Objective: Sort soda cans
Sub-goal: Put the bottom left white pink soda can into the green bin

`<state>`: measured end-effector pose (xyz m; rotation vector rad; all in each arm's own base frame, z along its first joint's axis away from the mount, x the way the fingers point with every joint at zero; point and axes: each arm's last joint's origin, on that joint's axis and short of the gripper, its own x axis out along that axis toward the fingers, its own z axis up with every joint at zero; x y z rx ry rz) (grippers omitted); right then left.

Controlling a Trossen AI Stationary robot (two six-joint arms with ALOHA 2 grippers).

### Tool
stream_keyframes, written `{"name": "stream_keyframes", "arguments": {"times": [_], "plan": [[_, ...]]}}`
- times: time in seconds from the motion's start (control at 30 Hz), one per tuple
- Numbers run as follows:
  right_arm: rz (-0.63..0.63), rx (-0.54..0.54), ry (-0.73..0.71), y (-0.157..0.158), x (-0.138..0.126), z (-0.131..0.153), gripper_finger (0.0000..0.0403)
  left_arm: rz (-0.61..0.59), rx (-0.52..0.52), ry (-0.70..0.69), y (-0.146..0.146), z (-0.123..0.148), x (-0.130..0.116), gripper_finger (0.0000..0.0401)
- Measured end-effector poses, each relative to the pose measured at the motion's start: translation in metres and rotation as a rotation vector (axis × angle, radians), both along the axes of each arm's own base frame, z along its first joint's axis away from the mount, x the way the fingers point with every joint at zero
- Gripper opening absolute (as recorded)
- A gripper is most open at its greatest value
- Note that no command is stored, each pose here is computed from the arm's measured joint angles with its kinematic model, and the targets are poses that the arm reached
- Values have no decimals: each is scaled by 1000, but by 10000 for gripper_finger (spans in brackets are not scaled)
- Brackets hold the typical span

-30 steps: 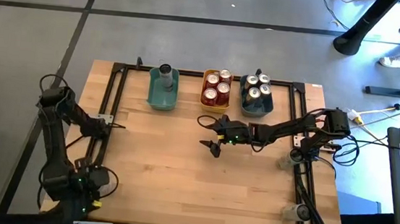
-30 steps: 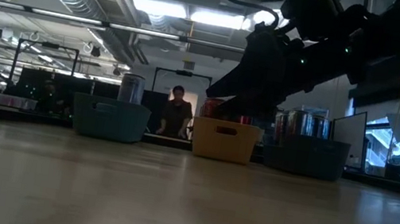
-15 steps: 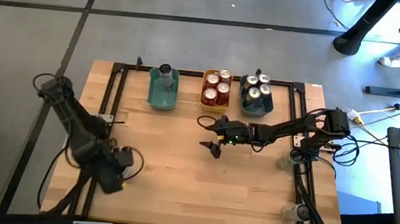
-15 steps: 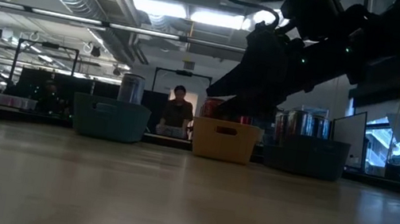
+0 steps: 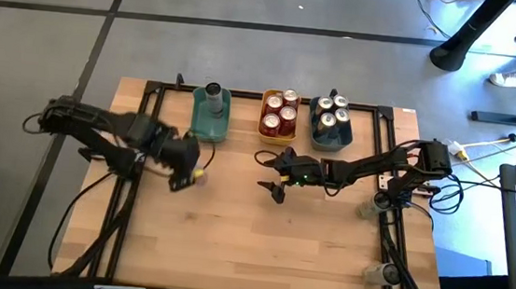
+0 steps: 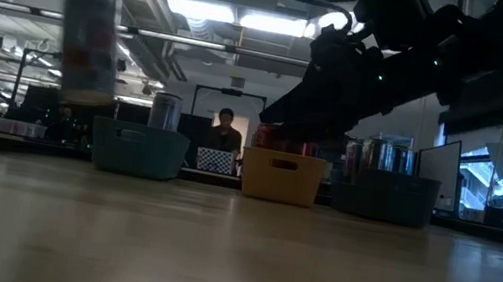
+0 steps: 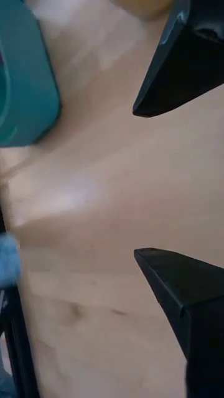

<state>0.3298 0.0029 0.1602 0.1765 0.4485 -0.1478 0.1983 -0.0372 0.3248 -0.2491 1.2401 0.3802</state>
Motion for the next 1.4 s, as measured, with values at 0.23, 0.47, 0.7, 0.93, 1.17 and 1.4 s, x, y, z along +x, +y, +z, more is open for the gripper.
{"name": "stream_keyframes", "arguments": {"times": [0.23, 0.47, 0.7, 0.93, 1.17, 1.4], "plan": [[-7, -132, -68, -7, 3, 8, 360, 47, 101, -64, 63, 18, 11, 252], [-2, -153, -75, -16, 4, 9, 360, 186, 239, -94, 122, 36, 0, 253], [-7, -186, -68, -23, 3, 9, 360, 269, 202, 4, 165, 26, -14, 253], [-26, -178, -67, -34, 2, 9, 360, 269, 131, 87, 200, 1, -3, 253], [-16, -175, -65, -33, 2, 8, 360, 287, 83, 176, 225, -25, 6, 253], [-28, -153, -70, -33, 3, 9, 360, 293, 56, 223, 246, -46, 12, 253]]}}
